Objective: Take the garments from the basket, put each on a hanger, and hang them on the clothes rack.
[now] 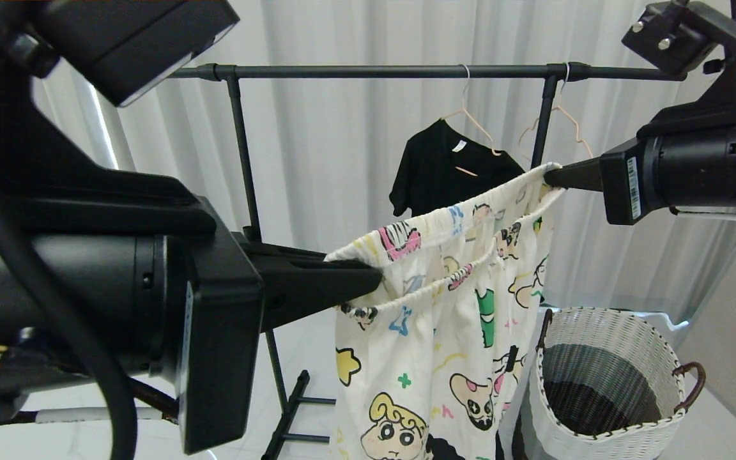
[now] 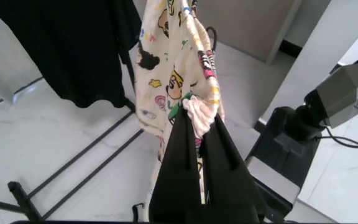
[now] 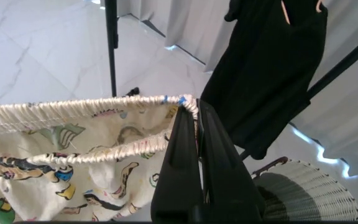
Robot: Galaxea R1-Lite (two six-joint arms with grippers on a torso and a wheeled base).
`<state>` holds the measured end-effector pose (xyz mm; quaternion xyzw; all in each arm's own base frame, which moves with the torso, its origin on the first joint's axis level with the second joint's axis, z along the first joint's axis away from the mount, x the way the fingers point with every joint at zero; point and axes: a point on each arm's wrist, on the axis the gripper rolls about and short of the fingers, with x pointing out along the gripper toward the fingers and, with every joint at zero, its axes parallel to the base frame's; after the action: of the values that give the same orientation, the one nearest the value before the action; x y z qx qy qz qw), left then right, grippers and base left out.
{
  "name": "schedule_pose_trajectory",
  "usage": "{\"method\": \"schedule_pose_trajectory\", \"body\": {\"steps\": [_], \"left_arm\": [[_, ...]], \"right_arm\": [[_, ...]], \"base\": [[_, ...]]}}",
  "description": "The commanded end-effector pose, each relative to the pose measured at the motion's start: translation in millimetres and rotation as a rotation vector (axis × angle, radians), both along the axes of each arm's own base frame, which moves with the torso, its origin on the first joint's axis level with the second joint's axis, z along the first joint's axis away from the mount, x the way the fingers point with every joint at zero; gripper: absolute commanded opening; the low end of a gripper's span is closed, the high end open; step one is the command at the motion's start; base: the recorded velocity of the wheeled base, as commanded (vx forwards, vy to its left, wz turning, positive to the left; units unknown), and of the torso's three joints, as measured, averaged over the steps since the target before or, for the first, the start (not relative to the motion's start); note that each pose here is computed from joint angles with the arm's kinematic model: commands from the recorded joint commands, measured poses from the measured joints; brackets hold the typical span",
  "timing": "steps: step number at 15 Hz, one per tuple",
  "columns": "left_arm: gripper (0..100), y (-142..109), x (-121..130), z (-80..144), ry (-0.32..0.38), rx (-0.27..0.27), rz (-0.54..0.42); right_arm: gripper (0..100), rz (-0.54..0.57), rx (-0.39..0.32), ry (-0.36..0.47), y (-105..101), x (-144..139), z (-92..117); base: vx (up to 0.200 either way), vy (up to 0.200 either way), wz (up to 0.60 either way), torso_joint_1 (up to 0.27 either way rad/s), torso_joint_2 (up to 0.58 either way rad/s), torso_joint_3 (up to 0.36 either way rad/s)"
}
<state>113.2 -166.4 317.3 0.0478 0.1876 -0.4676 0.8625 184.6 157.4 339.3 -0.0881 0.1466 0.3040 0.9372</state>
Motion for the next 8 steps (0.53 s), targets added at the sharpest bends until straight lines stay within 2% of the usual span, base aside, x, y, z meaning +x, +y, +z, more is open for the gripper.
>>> {"method": "schedule_pose_trajectory", "body": {"steps": [1, 3, 5, 8], "left_arm": [[0, 0.6, 2.5, -0.7, -0.001, 0.004, 0.013], [0, 5.2, 22.1, -1.2, -0.011, 0.021, 0.093], [0, 7.5, 46.3, 1.7, -0.036, 0.037, 0.166], [0, 2.2, 65.9, 8.0, -0.045, 0.028, 0.208]], "right_arm": [[0, -0.02, -0.004, 0.001, -7.4, -1.3, 1.2], [0, -0.044, -0.05, 0.035, -25.3, -11.5, 1.6], [0, -0.026, -0.065, 0.071, -39.5, -28.2, 3.5], [0, 0.011, -0.093, 0.125, -52.4, -46.9, 3.5]], "base": [[0.0, 0.0, 0.0, 0.0, 0.0, 0.0], [0.0, 0.0, 0.0, 0.0, 0.0, 0.0], [0.0, 0.0, 0.0, 0.0, 0.0, 0.0], [0.0, 0.0, 0.0, 0.0, 0.0, 0.0]]}}
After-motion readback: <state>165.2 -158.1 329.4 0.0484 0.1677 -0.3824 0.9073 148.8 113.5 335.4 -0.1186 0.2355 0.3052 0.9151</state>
